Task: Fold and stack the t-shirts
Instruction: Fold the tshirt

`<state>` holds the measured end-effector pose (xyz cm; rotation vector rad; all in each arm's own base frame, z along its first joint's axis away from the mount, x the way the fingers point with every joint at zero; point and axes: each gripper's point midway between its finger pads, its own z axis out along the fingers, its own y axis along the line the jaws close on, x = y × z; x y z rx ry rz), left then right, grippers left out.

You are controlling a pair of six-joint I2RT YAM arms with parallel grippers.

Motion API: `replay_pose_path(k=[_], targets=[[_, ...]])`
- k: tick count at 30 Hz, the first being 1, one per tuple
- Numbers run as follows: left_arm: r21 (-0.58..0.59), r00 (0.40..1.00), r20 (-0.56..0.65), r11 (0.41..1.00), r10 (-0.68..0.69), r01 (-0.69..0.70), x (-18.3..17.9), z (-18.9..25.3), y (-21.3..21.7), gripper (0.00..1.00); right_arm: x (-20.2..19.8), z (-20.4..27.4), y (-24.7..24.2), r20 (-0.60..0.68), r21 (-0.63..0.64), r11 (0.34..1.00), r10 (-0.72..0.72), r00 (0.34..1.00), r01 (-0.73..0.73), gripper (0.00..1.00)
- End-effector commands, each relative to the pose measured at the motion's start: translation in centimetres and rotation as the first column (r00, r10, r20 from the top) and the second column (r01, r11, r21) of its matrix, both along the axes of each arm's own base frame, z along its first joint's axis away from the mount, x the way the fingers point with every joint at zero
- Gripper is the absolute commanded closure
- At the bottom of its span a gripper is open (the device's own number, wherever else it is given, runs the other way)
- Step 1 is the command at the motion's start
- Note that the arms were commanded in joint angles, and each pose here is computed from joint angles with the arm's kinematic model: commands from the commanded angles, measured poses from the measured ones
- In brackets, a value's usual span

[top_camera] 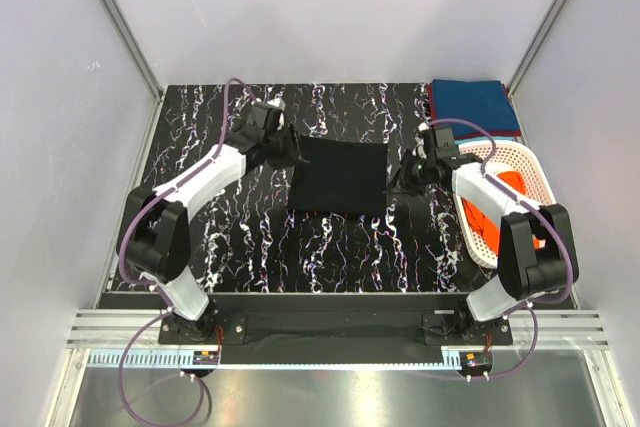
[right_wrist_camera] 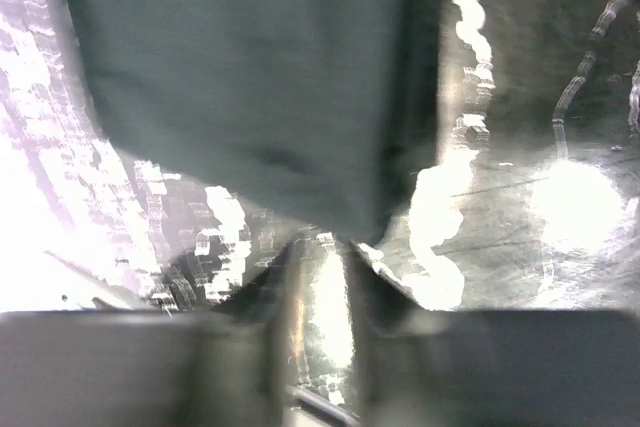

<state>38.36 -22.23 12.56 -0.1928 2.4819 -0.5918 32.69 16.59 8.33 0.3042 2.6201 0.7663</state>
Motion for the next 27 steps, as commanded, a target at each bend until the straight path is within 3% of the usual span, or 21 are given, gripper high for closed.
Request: replay_pose_path(k=[1, 2, 6, 9, 15, 18, 22, 27], targets=[[-0.158, 0.989, 0.087, 0.978, -0.122, 0.135, -0.1, 4.5, -3.4, 0.56, 0.7, 5.1, 1.7, 0.077, 0.086, 0.994, 0.054, 0.996, -0.061, 0.89], [-0.186, 0.985, 0.085, 0.969, -0.151, 0.165, -0.4, 4.6, -4.1, 0.56, 0.8, 6.8, 3.3, 0.106, 0.162, 0.978, 0.116, 0.988, -0.132, 1.0], [-0.24, 0.984, 0.061, 0.954, -0.169, 0.179, -1.1, 3.0, -5.6, 0.57, 2.1, 8.3, 7.0, 0.144, 0.272, 0.923, 0.241, 0.96, -0.272, 1.0], [-0.202, 0.993, -0.01, 0.973, -0.116, 0.111, -1.3, -0.2, -4.8, 0.57, 2.8, 6.5, 8.5, 0.111, 0.33, 0.886, 0.307, 0.945, -0.326, 1.0], [0.007, 0.991, -0.135, 1.0, 0.002, -0.001, -2.2, -7.9, -1.1, 0.57, 2.6, -4.4, 8.4, -0.099, 0.331, 0.894, 0.352, 0.931, -0.303, 1.0], [0.072, 0.983, -0.175, 0.996, 0.059, -0.047, -2.5, -10.3, 0.8, 0.58, 2.7, -6.9, 7.8, -0.133, 0.292, 0.91, 0.342, 0.93, -0.293, 1.0], [0.1, 0.98, -0.169, 0.991, 0.101, -0.085, -2.2, -10.4, 2.3, 0.57, 3.1, -5.1, 7.0, -0.104, 0.259, 0.921, 0.326, 0.94, -0.291, 1.0], [0.057, 0.989, -0.126, 0.996, 0.072, -0.066, -1.4, -8.2, 1.5, 0.57, 3.7, 0.6, 9.6, 0.003, 0.323, 0.882, 0.362, 0.932, -0.343, 1.0]])
